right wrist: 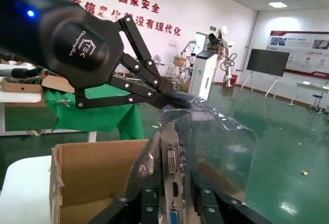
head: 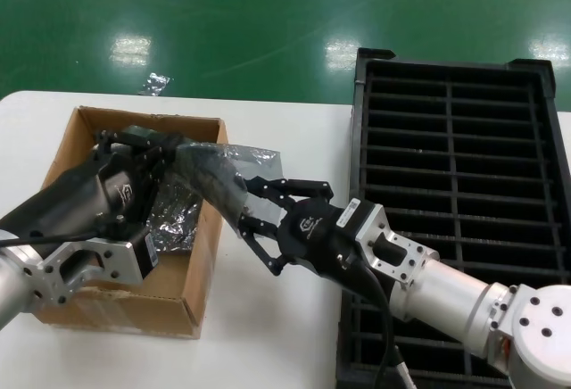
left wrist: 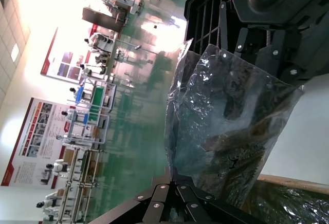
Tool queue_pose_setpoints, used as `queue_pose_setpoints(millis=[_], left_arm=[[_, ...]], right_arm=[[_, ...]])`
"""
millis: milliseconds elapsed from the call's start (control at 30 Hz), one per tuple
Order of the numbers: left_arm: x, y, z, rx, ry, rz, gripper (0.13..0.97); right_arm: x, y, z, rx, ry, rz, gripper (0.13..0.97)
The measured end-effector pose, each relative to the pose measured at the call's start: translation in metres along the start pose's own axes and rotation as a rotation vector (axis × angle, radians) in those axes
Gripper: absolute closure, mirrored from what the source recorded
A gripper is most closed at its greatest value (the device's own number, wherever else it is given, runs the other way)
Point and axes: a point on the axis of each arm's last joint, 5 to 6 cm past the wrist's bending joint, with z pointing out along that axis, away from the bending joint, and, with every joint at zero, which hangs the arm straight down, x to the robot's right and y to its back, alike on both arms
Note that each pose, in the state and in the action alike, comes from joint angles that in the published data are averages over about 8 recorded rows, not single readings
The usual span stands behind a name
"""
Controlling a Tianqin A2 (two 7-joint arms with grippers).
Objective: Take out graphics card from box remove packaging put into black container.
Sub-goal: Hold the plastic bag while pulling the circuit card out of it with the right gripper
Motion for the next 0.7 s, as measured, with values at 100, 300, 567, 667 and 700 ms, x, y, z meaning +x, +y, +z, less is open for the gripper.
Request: queue_pose_setpoints(millis=[100,300,567,667,700], left_arm=[[0.0000,0.0000,0.000,0.000,0.000,0.000,0.958],[0.0000,0.0000,0.000,0.000,0.000,0.000,0.958],[0.0000,0.0000,0.000,0.000,0.000,0.000,0.958],[0.0000,0.0000,0.000,0.000,0.000,0.000,0.958],[0.0000,0.0000,0.000,0.000,0.000,0.000,0.958]], right_arm=[[-0.001,0.000,0.000,0.001,-0.001,0.001,0.841],[-0.002,0.000,0.003,0.002,0.001,0.014,0.752],[-0.003,-0.001,0.016,0.002,0.007,0.042,0.754],[-0.005,0.000,0.020,0.000,0.010,0.050,0.771],[-0.005,0.000,0.022,-0.002,0.011,0.052,0.776]])
